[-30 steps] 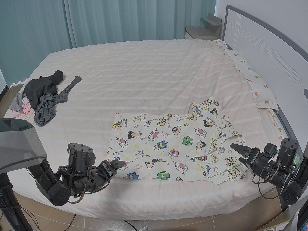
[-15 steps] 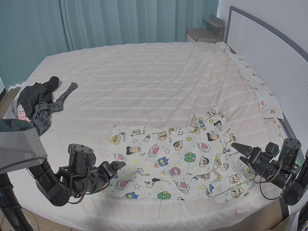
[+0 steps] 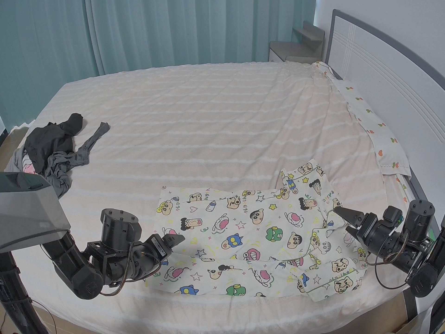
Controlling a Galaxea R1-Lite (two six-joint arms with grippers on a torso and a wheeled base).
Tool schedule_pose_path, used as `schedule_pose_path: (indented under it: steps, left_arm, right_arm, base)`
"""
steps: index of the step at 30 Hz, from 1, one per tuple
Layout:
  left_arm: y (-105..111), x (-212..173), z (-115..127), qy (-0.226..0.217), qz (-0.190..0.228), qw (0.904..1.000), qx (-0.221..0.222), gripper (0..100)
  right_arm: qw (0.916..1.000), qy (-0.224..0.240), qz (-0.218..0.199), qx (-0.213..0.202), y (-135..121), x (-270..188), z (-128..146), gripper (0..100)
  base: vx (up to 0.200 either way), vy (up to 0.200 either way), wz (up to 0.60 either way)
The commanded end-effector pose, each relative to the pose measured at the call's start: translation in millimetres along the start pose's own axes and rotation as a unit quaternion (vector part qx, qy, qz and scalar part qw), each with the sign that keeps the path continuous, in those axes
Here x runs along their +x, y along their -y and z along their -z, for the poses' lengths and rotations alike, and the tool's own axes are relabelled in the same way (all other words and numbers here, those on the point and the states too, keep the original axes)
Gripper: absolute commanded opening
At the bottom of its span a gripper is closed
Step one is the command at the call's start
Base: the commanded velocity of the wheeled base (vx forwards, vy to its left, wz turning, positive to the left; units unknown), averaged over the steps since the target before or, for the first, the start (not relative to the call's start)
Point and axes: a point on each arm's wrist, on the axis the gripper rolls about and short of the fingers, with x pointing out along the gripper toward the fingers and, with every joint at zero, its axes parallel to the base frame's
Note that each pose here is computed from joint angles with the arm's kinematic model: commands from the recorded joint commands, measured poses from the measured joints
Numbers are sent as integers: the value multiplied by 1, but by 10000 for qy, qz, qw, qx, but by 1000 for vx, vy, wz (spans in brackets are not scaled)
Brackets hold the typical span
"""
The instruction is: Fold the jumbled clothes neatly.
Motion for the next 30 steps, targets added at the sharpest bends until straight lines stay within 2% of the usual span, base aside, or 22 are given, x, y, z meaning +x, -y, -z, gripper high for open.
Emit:
schedule_pose_path:
  steps: [1,10,13,15,19,25,30]
  left_arm:
    - [1,1,0,-6,9,10000,4,100]
    - [1,1,0,26,6,10000,0,100]
    - [5,2,-4,385,0,9993,1,100]
    - [5,1,-4,474,26,9989,-2,100]
    - [4,0,-4,449,60,9990,-25,100]
    - [4,0,-3,448,42,9990,-1,100]
    - [4,0,-3,448,42,9990,-1,100]
  right_arm:
    - [10000,29,-39,-8,0,1,0,100]
    - [10000,19,-28,-6,0,1,0,100]
    - [10000,-11,7,2,1,2,1,100]
    - [10000,-40,42,2,3,3,2,100]
    - [9999,-74,82,-5,5,4,3,100]
    - [9999,-75,81,-58,5,4,3,100]
    - [9999,-85,82,-49,5,4,3,100]
  base:
    - [0,-200,0]
    - [0,-200,0]
    - [0,0,0]
    - [0,0,0]
    - [0,0,0]
    - [200,0,0]
    - [80,0,0]
